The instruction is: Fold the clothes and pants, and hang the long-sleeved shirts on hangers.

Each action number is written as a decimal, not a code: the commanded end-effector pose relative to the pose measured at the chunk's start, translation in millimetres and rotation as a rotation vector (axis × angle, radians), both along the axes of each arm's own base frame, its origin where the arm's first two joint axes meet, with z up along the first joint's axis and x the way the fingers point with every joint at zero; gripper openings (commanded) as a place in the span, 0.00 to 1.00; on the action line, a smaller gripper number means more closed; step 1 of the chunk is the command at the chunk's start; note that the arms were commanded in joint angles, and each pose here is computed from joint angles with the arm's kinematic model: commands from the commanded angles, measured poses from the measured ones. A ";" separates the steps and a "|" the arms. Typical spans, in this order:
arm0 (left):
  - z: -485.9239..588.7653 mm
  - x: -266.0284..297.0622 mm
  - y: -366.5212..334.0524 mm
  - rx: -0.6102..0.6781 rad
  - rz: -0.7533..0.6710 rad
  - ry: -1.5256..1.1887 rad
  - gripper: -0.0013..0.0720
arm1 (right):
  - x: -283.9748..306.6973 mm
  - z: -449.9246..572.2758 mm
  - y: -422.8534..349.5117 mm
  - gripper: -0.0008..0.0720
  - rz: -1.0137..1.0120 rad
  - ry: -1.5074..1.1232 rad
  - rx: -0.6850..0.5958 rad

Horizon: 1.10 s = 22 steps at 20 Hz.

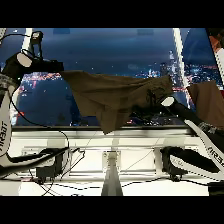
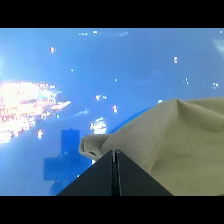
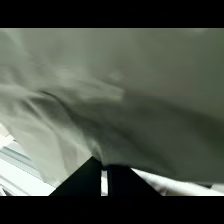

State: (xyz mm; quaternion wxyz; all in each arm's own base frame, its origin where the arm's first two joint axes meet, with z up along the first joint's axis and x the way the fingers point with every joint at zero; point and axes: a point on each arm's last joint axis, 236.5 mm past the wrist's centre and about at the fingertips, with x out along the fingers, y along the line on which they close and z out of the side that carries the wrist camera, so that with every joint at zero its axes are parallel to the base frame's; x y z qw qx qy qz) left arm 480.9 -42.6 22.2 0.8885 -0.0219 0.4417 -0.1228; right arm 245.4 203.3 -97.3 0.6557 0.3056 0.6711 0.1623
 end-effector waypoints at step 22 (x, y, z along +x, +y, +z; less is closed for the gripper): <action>498.6 -242.8 53.7 0.067 0.286 -1.459 0.03 | -0.6 613.5 -119.6 0.04 -0.221 -1.719 -0.338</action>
